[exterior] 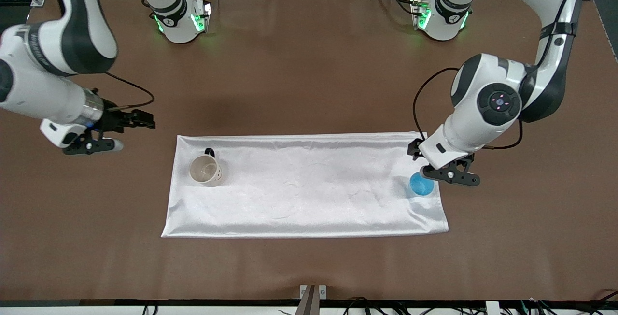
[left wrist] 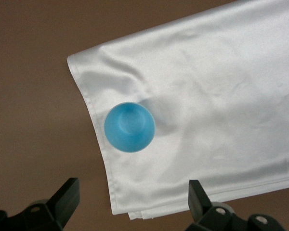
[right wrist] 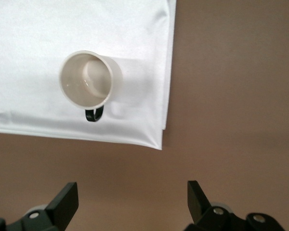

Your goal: Place blue cup into white mug on table

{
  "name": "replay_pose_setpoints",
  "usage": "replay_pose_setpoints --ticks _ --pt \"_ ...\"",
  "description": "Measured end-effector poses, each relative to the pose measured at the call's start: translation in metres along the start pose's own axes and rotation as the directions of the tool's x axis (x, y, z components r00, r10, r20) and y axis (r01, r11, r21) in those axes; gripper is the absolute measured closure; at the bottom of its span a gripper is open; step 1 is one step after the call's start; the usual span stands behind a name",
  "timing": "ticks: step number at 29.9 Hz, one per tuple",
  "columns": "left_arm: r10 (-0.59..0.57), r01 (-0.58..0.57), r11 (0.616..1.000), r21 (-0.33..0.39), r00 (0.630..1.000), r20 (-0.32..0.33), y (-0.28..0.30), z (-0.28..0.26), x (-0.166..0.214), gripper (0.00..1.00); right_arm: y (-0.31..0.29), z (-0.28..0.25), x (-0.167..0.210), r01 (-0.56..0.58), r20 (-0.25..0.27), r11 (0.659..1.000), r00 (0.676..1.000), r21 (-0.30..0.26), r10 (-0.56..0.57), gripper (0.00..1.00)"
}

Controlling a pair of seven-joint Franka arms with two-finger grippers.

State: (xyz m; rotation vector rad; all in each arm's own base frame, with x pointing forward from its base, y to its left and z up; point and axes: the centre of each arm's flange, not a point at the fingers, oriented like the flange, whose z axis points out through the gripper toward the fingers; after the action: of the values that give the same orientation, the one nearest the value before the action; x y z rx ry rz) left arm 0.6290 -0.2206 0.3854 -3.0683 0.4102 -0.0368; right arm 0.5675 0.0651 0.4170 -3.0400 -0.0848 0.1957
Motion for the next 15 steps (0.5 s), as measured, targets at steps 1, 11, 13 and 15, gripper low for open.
replay_pose_setpoints --ticks 1,11,13,15 --pt "0.008 -0.008 1.000 0.003 1.000 -0.005 0.003 0.005 0.001 0.00 -0.008 0.008 -0.001 -0.008 -0.010 1.000 1.000 -0.002 0.008 0.00" --pt "0.033 -0.034 0.999 -0.009 0.999 -0.042 0.015 0.042 0.005 0.00 -0.056 0.082 -0.014 -0.070 -0.078 0.998 0.995 -0.007 0.069 0.00" --pt "0.034 -0.035 0.999 -0.012 0.998 -0.049 0.016 0.047 0.006 0.00 -0.056 0.092 -0.014 -0.087 -0.070 0.996 0.994 -0.007 0.086 0.00" --pt "0.035 -0.036 0.999 -0.015 0.998 -0.057 0.017 0.053 0.008 0.00 -0.056 0.102 -0.012 -0.107 -0.066 0.994 0.992 -0.005 0.107 0.00"
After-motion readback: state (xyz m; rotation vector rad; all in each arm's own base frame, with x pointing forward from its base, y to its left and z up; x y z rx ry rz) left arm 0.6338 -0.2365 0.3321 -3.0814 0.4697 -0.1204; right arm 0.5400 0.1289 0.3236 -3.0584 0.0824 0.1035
